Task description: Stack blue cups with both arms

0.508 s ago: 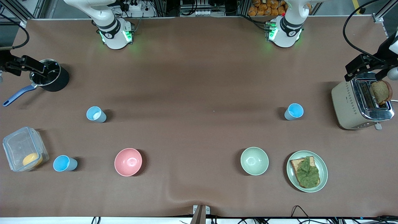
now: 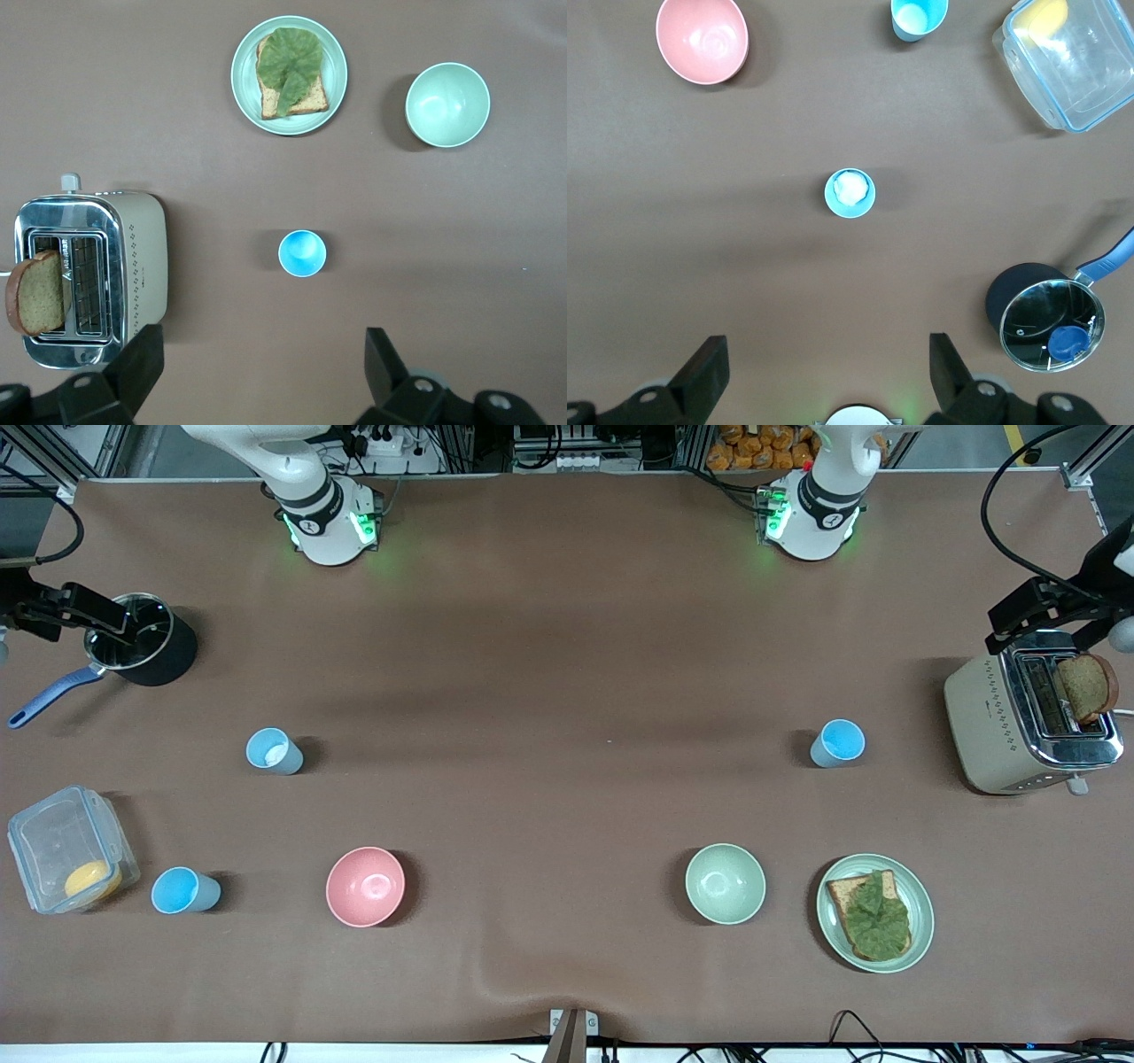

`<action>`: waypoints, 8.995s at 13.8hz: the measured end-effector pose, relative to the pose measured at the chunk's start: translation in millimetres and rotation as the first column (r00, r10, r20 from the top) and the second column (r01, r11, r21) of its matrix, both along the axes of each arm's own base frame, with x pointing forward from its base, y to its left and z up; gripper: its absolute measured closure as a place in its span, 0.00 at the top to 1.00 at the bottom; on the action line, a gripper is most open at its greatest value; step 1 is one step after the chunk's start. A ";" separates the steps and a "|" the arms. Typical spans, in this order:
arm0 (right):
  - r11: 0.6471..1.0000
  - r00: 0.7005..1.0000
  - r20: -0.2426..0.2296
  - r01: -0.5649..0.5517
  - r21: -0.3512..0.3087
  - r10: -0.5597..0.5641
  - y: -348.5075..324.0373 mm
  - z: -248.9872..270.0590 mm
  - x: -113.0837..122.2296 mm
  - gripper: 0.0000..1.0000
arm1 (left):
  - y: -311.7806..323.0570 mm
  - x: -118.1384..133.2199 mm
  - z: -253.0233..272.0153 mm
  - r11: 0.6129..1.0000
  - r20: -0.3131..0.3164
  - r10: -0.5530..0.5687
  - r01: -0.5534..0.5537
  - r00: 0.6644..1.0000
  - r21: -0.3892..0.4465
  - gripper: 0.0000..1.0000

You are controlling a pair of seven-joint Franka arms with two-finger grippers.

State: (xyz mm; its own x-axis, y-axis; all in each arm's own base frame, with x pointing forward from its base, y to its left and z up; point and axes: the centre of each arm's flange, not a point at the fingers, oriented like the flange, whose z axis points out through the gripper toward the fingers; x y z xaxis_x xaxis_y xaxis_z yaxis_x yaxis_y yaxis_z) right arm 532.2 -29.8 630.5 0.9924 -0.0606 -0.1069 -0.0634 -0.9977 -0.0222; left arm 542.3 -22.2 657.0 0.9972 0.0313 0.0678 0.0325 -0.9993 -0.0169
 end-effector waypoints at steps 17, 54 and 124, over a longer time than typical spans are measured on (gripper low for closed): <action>1.000 1.000 -0.002 0.000 0.000 0.000 0.3 -0.5 0.1 1.00 | 29.0 13.7 -241.7 1.000 -0.016 0.027 -0.027 1.000 -0.007 1.00; 0.990 0.989 -0.064 -0.133 -0.045 0.130 56.7 -378.2 18.4 1.00 | 6.7 -21.5 -427.1 0.999 -0.090 -0.015 0.012 0.996 -0.034 0.28; 0.995 0.993 -0.074 0.094 0.014 -0.093 70.6 -98.2 78.7 1.00 | -549.5 -90.0 -338.7 0.792 -0.082 0.581 -0.586 0.810 -0.173 0.03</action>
State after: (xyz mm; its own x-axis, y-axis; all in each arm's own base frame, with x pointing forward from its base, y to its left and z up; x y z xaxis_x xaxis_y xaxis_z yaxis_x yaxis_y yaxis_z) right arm 610.9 40.8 532.3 0.9720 -0.1501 -0.1807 -0.1582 -0.9869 -0.0312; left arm 452.3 -571.7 318.3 0.7865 0.6173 -0.0206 0.6125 -0.7753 0.1540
